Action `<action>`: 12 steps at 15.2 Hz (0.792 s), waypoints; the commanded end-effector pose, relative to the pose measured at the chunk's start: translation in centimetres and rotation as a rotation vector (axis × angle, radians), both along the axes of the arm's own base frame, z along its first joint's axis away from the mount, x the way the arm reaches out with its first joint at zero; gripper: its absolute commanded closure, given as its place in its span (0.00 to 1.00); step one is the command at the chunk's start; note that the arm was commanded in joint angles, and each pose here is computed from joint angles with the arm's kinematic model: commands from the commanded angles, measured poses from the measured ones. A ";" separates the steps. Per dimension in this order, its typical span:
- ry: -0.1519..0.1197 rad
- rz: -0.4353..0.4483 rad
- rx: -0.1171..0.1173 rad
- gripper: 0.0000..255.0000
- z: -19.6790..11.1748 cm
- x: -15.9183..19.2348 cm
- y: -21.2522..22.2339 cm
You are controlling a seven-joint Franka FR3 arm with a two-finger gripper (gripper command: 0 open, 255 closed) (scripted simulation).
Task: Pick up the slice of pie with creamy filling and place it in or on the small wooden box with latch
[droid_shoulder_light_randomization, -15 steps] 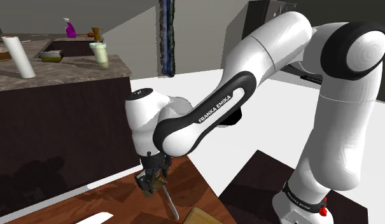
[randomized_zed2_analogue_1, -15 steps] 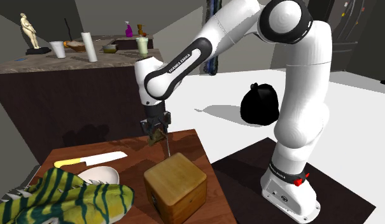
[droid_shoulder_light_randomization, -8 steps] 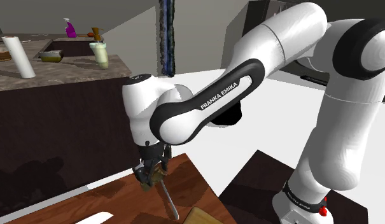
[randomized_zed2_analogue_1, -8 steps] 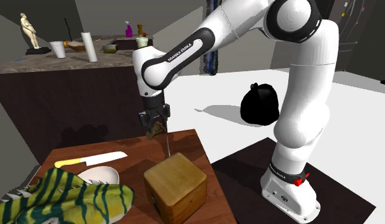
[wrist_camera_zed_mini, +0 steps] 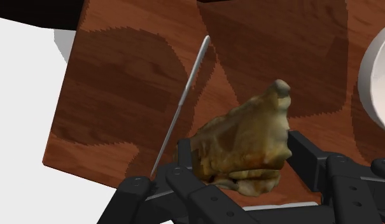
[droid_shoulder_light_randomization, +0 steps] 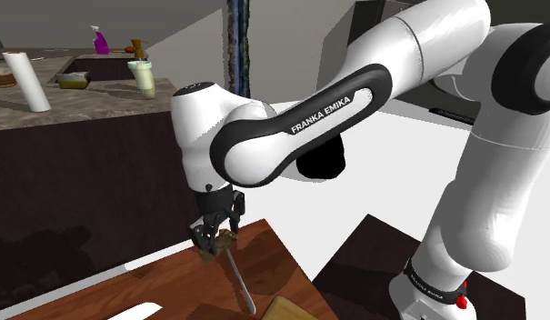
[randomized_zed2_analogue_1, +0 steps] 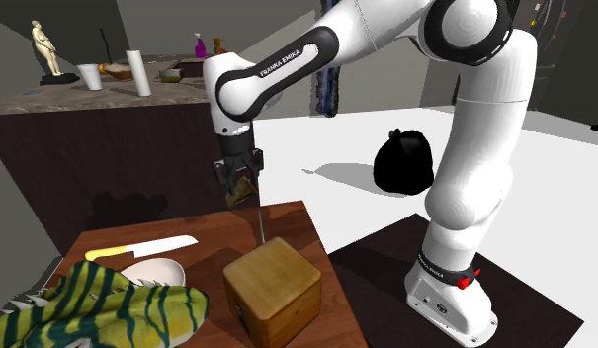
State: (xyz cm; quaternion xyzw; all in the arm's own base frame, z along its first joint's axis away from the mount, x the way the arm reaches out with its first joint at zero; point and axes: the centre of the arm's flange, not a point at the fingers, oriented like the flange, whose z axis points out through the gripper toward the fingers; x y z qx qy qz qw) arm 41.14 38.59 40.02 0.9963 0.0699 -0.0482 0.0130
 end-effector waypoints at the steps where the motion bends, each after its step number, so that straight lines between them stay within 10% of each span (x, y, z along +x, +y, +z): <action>1: 0.000 0.000 0.000 1.00 1.2 0.0 0.0; 12: 0.000 0.000 0.000 1.00 3.7 -9.1 1.5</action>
